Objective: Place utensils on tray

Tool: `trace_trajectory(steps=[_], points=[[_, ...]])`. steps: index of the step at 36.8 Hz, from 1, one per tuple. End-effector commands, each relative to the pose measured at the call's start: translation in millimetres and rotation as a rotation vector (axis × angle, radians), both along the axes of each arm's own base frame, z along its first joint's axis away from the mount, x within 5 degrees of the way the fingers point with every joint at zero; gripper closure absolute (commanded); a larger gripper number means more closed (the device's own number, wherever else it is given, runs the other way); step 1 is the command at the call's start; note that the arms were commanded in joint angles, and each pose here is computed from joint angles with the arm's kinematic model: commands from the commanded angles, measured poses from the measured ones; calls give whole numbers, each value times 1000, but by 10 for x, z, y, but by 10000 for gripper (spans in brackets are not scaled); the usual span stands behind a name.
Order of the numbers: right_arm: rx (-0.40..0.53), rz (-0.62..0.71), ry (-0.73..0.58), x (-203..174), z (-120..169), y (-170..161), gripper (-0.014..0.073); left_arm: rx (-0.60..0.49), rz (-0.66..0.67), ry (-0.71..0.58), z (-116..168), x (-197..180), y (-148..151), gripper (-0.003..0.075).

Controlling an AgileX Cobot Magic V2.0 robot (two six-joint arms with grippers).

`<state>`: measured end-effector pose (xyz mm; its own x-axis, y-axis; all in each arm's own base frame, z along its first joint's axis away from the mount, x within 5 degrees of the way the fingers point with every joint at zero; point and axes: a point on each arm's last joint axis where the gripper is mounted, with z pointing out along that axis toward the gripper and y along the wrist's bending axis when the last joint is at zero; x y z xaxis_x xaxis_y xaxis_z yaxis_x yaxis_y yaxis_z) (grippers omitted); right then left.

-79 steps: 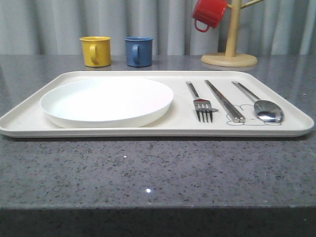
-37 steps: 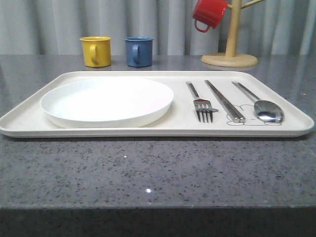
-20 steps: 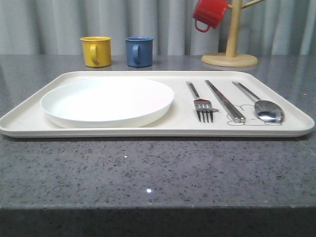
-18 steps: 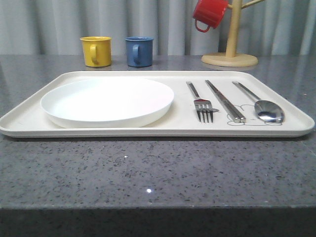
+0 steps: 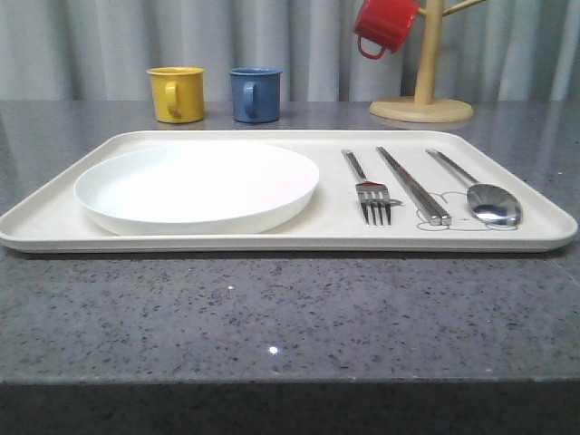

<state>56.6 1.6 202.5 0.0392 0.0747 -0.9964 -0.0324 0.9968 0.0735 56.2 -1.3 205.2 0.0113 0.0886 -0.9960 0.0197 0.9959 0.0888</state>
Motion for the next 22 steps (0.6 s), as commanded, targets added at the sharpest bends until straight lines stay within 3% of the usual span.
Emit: trace_trajectory(steps=[1, 22], points=[[-27, 0, -128, -31, 135, 2, 664, -13, 2, -97, 76, -21, 3, 738], [-19, 0, -122, -30, 130, 2, 664, -13, 2, -97, 76, -21, 3, 738]])
